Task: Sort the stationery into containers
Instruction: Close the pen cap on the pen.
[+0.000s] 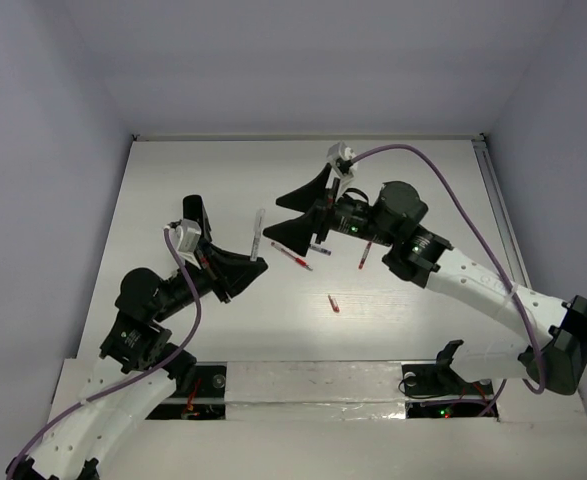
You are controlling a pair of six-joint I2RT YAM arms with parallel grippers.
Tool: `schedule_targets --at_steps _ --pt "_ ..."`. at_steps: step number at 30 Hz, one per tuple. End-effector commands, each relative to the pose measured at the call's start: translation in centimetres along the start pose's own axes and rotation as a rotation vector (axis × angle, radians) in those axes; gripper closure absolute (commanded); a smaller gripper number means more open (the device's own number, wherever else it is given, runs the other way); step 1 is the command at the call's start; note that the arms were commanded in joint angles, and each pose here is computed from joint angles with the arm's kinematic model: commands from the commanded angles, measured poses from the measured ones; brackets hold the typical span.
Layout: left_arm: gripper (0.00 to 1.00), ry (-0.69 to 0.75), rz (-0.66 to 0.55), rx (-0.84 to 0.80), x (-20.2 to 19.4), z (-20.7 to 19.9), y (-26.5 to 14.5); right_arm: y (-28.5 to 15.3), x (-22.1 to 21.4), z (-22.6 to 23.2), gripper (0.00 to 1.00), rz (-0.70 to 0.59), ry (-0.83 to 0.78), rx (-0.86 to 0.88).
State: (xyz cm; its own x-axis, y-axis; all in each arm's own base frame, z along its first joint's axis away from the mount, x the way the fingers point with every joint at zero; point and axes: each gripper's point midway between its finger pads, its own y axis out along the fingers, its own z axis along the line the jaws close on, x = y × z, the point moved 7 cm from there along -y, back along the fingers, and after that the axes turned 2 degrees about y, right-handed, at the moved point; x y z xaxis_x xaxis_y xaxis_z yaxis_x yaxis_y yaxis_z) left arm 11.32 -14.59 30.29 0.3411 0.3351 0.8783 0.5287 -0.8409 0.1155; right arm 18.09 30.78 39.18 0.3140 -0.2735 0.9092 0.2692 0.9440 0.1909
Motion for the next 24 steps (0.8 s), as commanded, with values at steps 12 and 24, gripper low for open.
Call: schedule_targets --at_steps 12,24 --pt "1.00 -0.018 -0.020 -0.174 -0.4 -1.4 0.2 2.6 1.4 1.4 0.12 -0.013 0.031 0.219" --pt "1.00 -0.025 -0.020 -0.161 -0.7 -1.0 0.3 3.2 0.9 1.0 0.48 -0.025 0.067 0.231"
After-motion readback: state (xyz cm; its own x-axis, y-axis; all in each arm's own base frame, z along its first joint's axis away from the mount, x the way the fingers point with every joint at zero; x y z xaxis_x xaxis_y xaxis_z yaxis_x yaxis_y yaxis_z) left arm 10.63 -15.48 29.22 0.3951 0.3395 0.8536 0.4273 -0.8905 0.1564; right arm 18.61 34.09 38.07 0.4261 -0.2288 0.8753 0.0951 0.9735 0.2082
